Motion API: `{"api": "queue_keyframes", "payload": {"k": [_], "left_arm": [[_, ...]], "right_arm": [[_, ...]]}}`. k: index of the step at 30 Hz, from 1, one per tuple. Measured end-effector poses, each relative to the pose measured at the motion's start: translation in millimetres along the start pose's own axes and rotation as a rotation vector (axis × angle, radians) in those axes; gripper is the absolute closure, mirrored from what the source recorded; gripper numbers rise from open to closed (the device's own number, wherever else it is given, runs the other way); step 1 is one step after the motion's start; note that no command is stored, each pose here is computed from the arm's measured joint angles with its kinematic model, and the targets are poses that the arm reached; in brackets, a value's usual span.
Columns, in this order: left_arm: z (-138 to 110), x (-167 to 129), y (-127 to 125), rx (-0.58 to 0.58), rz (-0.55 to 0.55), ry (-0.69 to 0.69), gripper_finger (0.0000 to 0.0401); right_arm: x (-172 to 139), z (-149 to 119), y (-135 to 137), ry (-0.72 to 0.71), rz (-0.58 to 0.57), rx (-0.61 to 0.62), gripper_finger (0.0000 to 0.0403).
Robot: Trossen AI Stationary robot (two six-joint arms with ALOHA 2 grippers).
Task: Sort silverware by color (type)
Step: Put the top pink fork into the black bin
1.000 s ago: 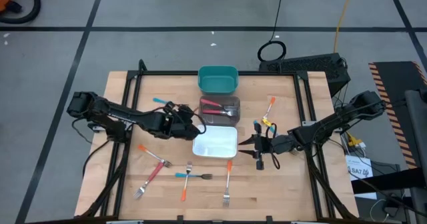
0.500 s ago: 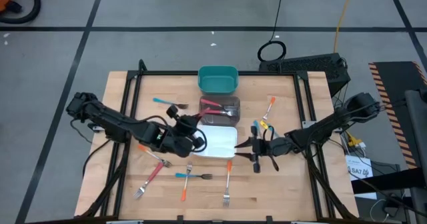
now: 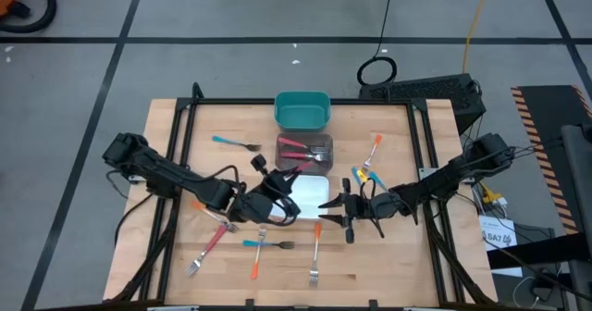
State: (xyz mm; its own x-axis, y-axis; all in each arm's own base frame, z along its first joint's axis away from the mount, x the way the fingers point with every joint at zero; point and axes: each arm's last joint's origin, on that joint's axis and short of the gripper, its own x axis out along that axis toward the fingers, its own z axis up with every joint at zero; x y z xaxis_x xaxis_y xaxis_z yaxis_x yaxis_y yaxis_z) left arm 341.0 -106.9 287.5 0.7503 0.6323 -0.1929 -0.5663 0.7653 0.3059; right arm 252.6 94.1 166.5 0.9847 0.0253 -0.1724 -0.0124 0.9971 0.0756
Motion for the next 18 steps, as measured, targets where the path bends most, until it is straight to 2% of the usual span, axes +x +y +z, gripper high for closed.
{"api": "queue_keyframes", "payload": {"k": [3,8,14,18], "left_arm": [[1.5,5.0,-8.2,-0.005,-0.005,-0.043,0.0377],[8.1,9.9,-18.2,-0.042,-0.086,-0.138,0.0377],[11.6,10.4,-19.7,-0.066,-0.128,-0.176,0.0377],[16.2,11.1,-19.9,-0.099,-0.211,-0.222,0.0377]], "right_arm": [[0.0,0.0,0.0,0.0,0.0,0.002,0.0289],[0.0,-0.1,0.0,0.001,0.0,0.002,0.0289],[0.0,-1.0,-0.1,0.01,-0.001,-0.002,0.0289],[0.0,1.5,0.2,-0.015,0.003,0.004,0.0288]]}}
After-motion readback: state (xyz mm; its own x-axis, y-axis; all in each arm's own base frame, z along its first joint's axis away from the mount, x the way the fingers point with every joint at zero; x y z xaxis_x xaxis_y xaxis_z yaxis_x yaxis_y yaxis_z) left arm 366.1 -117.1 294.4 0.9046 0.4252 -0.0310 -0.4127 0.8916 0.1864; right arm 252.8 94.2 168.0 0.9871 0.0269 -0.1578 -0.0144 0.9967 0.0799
